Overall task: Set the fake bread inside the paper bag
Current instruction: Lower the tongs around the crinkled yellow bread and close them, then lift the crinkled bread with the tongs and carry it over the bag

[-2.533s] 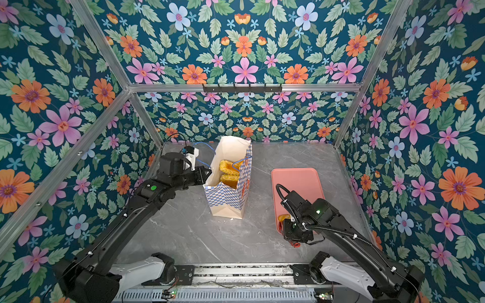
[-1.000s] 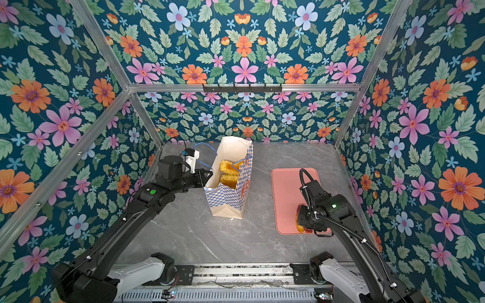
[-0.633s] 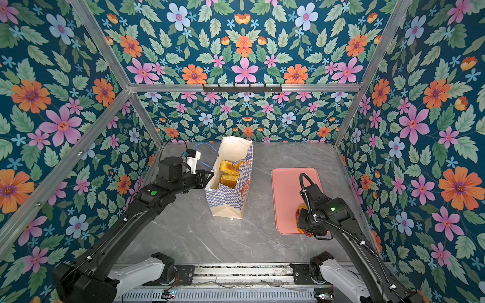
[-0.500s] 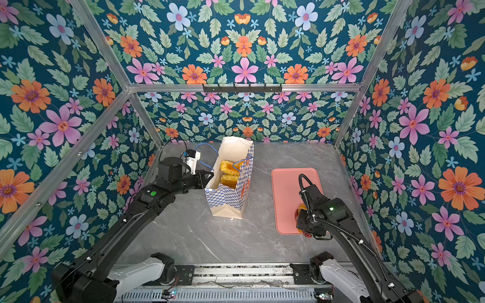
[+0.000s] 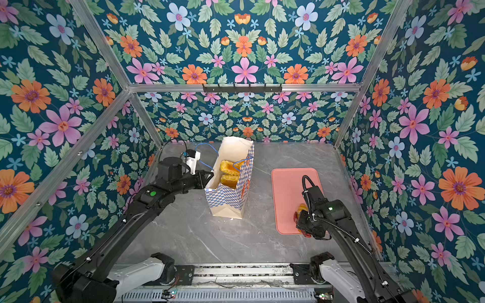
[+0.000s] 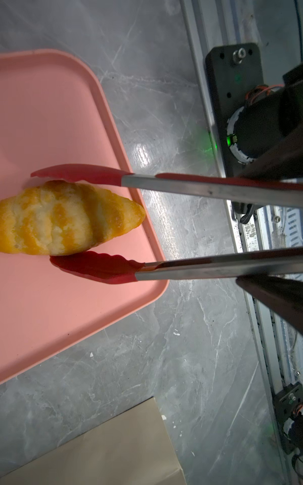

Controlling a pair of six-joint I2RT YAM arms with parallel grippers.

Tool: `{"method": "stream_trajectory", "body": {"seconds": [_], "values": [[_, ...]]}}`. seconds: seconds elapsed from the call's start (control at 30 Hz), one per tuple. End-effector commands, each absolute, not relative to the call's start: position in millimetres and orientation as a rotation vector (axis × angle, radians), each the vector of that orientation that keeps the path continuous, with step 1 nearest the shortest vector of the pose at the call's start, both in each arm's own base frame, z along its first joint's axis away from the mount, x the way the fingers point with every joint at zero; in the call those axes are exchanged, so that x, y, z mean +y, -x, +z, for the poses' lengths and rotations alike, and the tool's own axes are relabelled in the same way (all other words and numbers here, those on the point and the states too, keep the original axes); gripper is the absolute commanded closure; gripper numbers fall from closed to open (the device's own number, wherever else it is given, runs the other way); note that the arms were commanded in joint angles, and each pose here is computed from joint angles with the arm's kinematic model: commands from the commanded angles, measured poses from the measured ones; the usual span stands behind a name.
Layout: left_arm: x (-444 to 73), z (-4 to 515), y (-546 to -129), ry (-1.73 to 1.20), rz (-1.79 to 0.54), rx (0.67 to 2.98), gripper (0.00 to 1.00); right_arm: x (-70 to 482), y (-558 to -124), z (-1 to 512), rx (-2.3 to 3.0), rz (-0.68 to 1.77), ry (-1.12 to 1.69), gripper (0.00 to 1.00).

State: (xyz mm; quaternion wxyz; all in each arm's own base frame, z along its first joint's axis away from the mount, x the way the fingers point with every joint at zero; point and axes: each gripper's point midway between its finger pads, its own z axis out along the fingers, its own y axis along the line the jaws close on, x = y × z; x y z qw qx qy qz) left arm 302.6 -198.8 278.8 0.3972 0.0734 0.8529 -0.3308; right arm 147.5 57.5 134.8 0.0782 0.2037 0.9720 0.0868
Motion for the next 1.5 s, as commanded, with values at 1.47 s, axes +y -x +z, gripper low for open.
{"method": "stream_trajectory", "body": {"seconds": [1.47], "values": [[-180.2, 300.1, -306.9, -0.113, -0.713, 2.182, 0.82, 104.5, -220.3, 306.3, 2.547, 0.647, -0.305, 0.63]]}}
